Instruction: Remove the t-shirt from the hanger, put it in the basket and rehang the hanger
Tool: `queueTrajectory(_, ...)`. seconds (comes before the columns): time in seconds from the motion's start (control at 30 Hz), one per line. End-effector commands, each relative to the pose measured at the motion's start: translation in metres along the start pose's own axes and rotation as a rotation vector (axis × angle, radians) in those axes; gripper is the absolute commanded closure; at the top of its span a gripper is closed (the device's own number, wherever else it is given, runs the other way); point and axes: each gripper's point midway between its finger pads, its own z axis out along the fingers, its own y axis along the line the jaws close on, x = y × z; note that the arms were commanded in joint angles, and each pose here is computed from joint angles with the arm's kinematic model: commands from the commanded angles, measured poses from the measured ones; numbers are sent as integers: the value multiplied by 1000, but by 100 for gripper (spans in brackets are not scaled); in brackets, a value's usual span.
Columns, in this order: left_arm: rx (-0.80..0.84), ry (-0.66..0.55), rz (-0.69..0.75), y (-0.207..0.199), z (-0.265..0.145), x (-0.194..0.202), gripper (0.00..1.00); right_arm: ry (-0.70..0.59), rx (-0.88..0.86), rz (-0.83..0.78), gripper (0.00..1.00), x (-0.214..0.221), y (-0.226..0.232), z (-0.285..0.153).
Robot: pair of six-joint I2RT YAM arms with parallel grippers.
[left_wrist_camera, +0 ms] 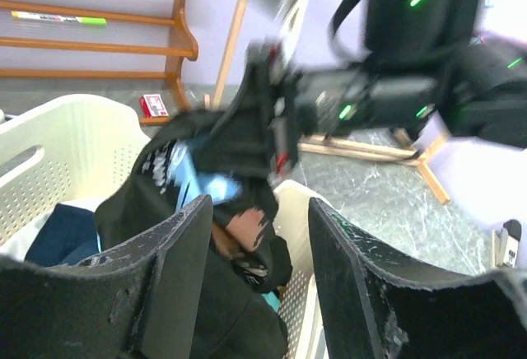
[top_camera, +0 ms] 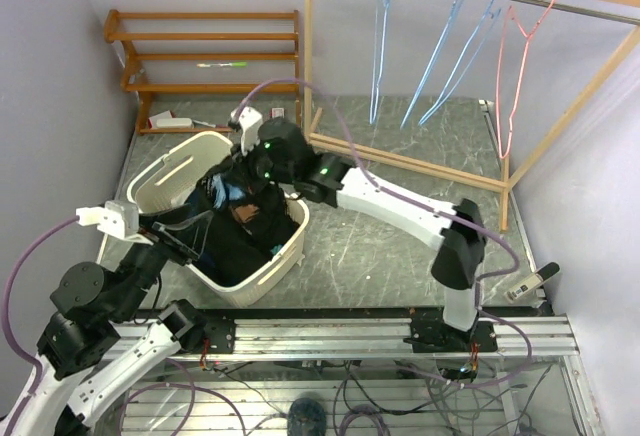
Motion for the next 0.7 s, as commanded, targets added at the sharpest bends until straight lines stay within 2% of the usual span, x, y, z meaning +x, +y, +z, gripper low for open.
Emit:
queueTrajectory(0.0,-41,-66,-32,9,-8,-12,39,135,40,53,100,64,-12,27)
queueTrajectory(0.2,-56,-69,-36,12,-8,-11,38,510,8,106,100,212,-9,74)
queueTrajectory(0.33,-57,-41,-24,10,-3,-7,39,649,60,44,100,269,-4,81)
queueTrajectory(0.43,-52,-31,-19,9,-1,-5,39,682,100,15,100,281,-6,81)
queueTrajectory(0.5,-55,-29,-20,9,0,-5,39,668,112,7,98,273,-7,79)
queueTrajectory(0.53,-56,-31,-21,9,-1,-5,38,645,111,1,92,263,-5,77)
queueTrajectory(0.57,-59,-32,-22,10,-1,-5,38,618,109,-2,75,251,-4,75)
queueTrajectory(0.67,-66,-41,-28,12,-3,-7,37,509,84,-11,60,207,6,65)
